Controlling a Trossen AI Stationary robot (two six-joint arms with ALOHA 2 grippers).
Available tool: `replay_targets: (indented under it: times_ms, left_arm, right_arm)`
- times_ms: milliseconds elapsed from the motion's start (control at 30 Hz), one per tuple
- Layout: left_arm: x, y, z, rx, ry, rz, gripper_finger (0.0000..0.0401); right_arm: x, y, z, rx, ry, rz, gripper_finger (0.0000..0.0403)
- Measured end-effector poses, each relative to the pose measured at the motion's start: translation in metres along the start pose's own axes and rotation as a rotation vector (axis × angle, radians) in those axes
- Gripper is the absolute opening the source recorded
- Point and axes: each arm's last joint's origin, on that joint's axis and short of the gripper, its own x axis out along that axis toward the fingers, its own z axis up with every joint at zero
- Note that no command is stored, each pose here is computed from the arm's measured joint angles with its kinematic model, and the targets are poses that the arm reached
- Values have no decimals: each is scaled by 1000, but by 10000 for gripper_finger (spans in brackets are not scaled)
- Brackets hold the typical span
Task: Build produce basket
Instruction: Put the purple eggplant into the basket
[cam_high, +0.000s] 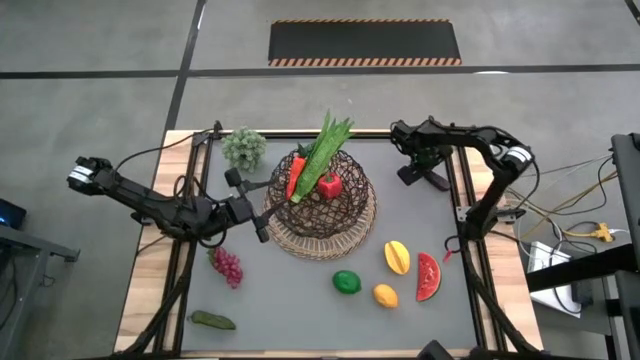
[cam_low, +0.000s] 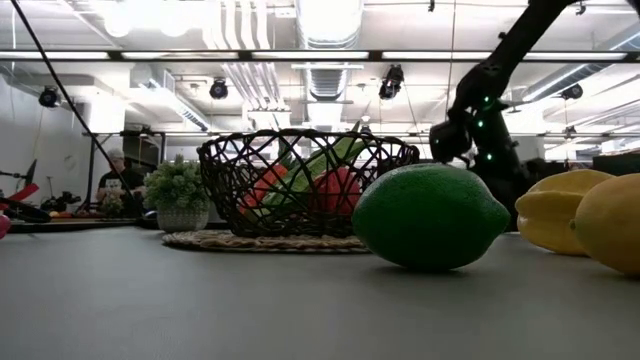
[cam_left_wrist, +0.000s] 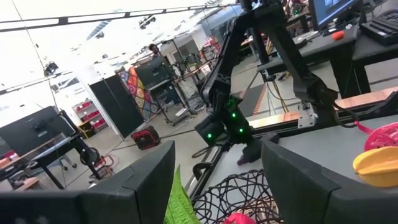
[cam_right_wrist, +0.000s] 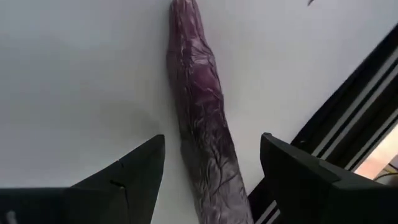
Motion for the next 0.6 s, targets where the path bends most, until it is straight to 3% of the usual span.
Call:
replay_targets:
  times_ms: [267, 600]
  left_arm:
    - [0, 0, 0, -1, 0, 0, 221]
    - [0, 0, 0, -29, -2, 1, 221]
  right_arm:
    - [9, 3, 5, -38, 11, 14, 200]
    - [8, 4, 7, -46, -9, 66, 39]
